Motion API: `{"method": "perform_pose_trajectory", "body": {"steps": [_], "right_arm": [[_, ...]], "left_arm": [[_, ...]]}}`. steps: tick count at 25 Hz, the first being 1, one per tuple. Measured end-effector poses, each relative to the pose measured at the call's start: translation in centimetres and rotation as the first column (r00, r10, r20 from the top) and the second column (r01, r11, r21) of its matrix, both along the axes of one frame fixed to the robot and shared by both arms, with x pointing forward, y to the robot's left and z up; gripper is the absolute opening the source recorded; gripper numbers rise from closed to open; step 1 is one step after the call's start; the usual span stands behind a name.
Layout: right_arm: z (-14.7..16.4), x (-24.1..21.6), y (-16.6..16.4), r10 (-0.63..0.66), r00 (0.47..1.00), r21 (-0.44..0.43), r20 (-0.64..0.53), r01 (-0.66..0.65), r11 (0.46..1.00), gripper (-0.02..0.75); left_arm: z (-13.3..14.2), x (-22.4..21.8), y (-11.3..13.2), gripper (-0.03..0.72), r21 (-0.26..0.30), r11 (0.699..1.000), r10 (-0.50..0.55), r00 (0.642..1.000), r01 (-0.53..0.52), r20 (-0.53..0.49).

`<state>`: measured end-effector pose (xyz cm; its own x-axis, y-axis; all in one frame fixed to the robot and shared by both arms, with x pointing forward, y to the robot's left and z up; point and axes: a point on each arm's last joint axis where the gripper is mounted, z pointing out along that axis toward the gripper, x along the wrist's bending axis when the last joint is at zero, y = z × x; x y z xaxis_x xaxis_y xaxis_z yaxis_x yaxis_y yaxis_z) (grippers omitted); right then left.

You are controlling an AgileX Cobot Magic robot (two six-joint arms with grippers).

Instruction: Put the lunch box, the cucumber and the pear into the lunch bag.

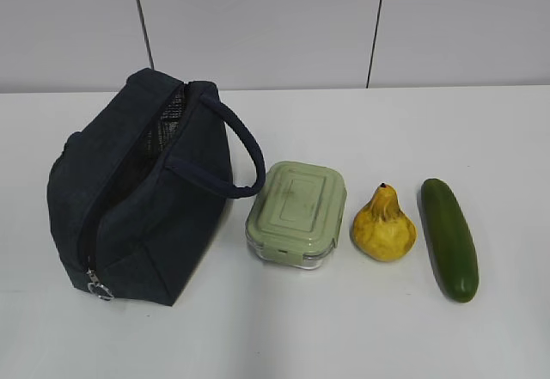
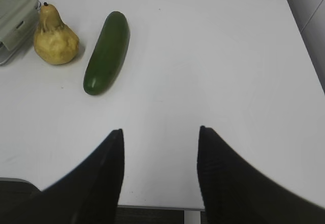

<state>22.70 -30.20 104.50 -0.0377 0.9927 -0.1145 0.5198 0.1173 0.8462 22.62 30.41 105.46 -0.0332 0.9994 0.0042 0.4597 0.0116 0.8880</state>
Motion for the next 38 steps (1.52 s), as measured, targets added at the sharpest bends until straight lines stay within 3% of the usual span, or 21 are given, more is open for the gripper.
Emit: {"method": "perform_pose_trajectory", "body": {"steps": [5,10,13,16,21,24,29,32,34,36,38], "right_arm": [[0.0,0.0,0.0,0.007,1.000,0.000,0.000,-0.007,1.000,0.375],[0.0,0.0,0.0,0.049,0.999,0.003,0.000,-0.049,0.999,0.375],[0.5,0.0,0.1,0.082,0.996,0.016,0.035,-0.083,0.996,0.375],[1.8,0.7,0.4,0.106,0.994,0.039,0.042,-0.107,0.993,0.363],[4.5,5.3,1.2,0.120,0.992,0.109,-0.045,-0.114,0.987,0.356],[5.3,8.9,1.7,0.118,0.983,0.153,-0.143,-0.095,0.984,0.356],[4.0,14.6,2.5,0.117,0.936,0.174,-0.333,-0.061,0.983,0.355],[3.1,16.5,2.6,0.105,0.916,0.185,-0.386,-0.034,0.982,0.355],[2.5,17.4,2.3,0.092,0.908,0.196,-0.409,-0.011,0.981,0.353],[1.9,18.3,2.1,0.105,0.896,0.234,-0.431,-0.002,0.972,0.342],[1.2,19.4,1.9,0.146,0.882,0.322,-0.448,0.006,0.947,0.331]], "left_arm": [[0.0,0.0,0.0,0.237,0.000,1.000,-0.004,1.000,0.004,0.000],[0.0,0.0,-0.3,0.237,-0.042,0.995,-0.094,0.996,0.094,0.001],[0.3,0.1,-1.0,0.237,-0.122,0.962,-0.245,0.969,0.245,0.016],[1.9,1.4,-1.3,0.237,-0.131,0.934,-0.332,0.943,0.332,0.025],[5.1,7.9,-3.6,0.305,-0.136,0.909,-0.410,0.902,0.394,-0.131],[6.9,12.8,-5.5,0.379,-0.134,0.910,-0.411,0.897,0.393,-0.160],[6.0,20.3,-7.3,0.408,-0.089,0.929,-0.369,0.869,0.360,-0.330],[4.4,23.2,-6.8,0.380,-0.155,0.923,-0.384,0.836,0.351,-0.392],[3.7,24.6,-6.0,0.361,-0.283,0.897,-0.429,0.819,0.338,-0.381],[3.2,25.8,-5.3,0.354,-0.368,0.864,-0.471,0.811,0.344,-0.347],[2.7,26.9,-4.8,0.350,-0.397,0.847,-0.492,0.806,0.355,-0.330]]}}
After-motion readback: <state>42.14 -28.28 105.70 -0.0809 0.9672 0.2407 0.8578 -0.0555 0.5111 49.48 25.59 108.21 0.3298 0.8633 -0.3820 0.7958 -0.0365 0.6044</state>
